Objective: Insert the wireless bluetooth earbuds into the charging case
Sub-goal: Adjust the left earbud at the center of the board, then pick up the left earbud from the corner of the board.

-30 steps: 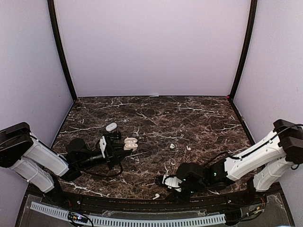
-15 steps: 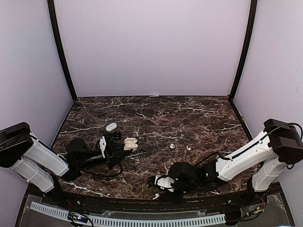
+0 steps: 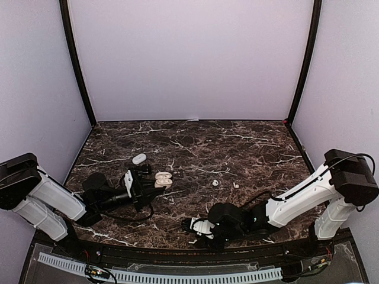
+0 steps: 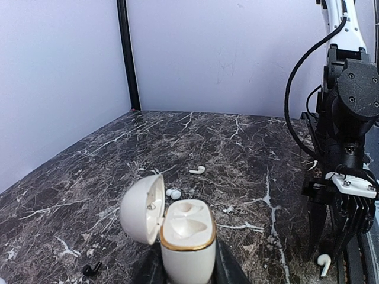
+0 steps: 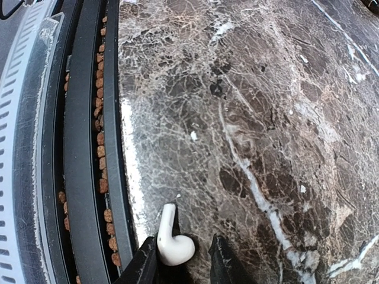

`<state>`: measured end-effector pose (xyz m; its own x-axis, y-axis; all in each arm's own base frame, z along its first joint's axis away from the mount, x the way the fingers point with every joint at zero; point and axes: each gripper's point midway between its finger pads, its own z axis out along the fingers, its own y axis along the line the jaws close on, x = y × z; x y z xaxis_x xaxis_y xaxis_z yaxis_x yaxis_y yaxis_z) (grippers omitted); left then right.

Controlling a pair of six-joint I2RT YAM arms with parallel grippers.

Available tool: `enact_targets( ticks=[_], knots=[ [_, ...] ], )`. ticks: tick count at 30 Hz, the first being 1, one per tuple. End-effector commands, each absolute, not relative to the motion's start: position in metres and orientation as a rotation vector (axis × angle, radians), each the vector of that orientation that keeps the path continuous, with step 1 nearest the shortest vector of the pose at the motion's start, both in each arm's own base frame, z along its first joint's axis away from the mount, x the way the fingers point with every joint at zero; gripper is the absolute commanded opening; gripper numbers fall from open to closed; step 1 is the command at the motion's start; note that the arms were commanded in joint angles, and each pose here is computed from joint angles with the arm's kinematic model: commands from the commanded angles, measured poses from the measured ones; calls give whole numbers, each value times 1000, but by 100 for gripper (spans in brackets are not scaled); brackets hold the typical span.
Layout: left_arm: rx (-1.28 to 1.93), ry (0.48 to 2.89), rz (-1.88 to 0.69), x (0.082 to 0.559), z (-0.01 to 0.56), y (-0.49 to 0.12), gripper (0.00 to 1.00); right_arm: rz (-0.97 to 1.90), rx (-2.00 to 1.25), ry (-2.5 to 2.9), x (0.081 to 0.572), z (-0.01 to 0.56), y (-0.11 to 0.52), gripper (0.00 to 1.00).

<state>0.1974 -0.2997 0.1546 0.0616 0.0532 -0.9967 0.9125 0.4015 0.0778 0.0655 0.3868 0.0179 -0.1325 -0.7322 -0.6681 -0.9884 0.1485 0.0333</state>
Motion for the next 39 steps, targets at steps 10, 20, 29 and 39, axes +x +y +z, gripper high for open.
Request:
enact_targets(
  ticks=[10, 20, 29, 39],
  knots=[
    [943, 1337, -816, 199, 162, -297, 13, 720, -1580, 1924, 68, 24, 399, 38],
    [956, 1335, -821, 198, 161, -298, 13, 792, -1646, 1889, 53, 21, 388, 38],
    [960, 1330, -825, 197, 161, -299, 13, 816, -1573, 1892, 57, 12, 387, 32],
    [960, 1328, -824, 197, 161, -298, 13, 813, -1558, 1874, 58, 7, 385, 26]
  ],
)
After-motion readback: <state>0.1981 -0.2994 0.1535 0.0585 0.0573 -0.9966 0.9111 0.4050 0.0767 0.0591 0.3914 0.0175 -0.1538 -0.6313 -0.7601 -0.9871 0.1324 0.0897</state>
